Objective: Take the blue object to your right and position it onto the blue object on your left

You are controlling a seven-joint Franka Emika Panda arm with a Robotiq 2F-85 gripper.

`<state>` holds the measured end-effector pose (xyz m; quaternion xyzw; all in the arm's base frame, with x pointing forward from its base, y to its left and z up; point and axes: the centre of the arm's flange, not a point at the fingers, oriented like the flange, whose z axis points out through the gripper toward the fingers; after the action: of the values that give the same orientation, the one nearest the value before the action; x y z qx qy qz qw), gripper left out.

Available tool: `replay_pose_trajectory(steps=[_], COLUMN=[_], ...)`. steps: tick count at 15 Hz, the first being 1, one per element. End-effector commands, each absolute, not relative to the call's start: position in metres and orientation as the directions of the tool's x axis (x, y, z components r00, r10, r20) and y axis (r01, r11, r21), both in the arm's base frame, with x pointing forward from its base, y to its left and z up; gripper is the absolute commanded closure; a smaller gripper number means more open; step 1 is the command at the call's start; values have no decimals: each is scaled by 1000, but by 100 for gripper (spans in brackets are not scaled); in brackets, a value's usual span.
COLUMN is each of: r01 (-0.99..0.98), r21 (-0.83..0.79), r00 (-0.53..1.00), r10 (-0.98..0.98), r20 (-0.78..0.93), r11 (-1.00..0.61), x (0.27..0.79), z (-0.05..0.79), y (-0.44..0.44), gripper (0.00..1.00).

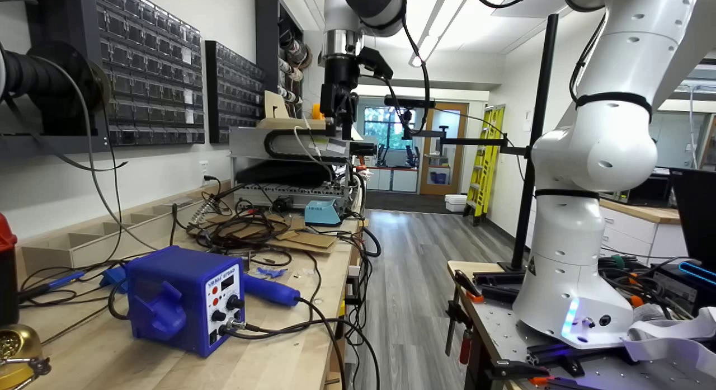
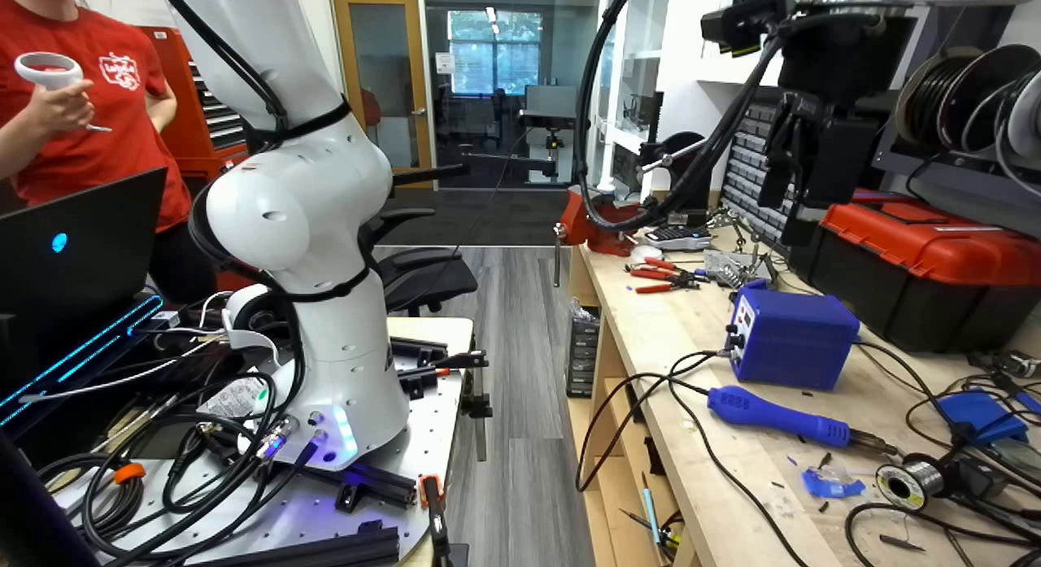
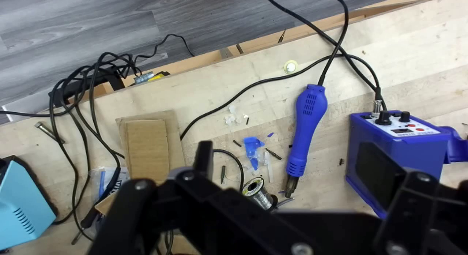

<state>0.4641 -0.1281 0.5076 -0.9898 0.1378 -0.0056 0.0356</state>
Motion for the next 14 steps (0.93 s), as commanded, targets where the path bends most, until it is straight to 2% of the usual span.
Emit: replay_pose_trajectory(steps=[1, 8, 14], r01=[-272, -281, -369], r21=[-72, -58, -13], r00=[962, 959, 927], r10=[-273, -282, -369], r20=[1, -1, 72], r11=[-959, -958, -929], x=[464, 476, 536], z=[508, 499, 453], y=[-128, -114, -94], gripper=[0, 0, 0])
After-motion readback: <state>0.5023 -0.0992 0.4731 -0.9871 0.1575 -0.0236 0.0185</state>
